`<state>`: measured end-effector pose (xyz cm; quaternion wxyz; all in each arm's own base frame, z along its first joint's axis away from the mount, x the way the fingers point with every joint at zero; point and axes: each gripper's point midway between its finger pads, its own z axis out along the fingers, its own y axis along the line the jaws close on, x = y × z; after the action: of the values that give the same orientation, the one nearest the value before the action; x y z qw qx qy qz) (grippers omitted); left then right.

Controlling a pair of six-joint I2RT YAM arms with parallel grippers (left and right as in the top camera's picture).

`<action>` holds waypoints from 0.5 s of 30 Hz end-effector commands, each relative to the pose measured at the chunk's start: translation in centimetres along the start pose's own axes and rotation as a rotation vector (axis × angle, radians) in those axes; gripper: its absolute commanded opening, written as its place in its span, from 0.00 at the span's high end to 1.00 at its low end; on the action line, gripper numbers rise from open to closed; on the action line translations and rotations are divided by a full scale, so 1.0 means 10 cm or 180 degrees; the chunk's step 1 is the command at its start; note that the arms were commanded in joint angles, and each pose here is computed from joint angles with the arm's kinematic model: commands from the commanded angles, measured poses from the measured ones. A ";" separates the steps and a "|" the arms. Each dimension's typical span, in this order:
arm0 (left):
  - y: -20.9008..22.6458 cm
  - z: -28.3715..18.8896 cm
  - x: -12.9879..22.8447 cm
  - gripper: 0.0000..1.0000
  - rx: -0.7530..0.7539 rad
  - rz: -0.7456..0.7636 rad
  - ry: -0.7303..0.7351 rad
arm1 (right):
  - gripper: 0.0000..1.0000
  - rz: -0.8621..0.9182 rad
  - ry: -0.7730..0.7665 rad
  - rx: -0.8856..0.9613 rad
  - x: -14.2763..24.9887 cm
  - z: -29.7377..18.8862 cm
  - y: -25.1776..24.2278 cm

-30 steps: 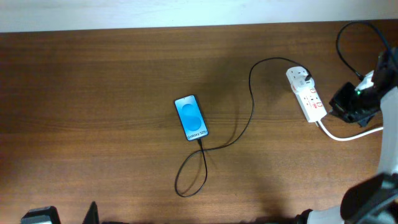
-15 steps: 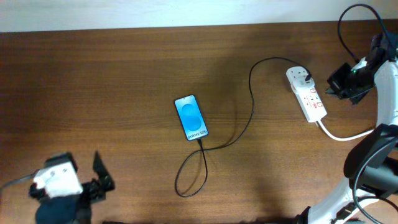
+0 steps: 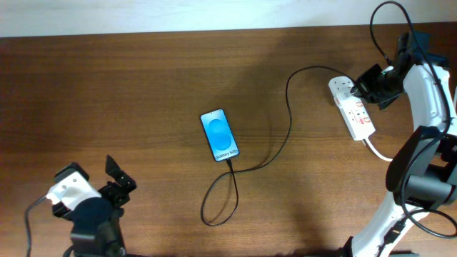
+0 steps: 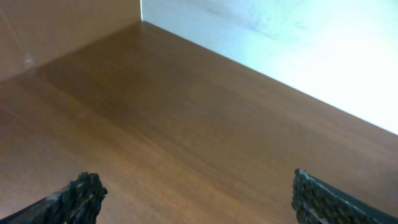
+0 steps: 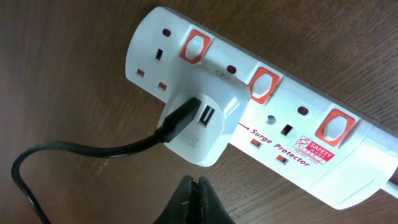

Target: Plug charger to phone and switch on socket

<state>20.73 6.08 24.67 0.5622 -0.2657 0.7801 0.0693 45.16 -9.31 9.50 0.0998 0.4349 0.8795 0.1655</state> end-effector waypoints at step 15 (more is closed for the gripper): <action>0.05 0.12 0.24 0.01 -0.0094 0.0045 0.0113 | 0.96 0.0359 -0.0015 0.0130 -0.26 0.13 -0.28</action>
<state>21.00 6.05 22.11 0.5430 -0.2631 0.7936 0.0783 44.76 -11.78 7.19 0.0775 0.4796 0.8600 0.1562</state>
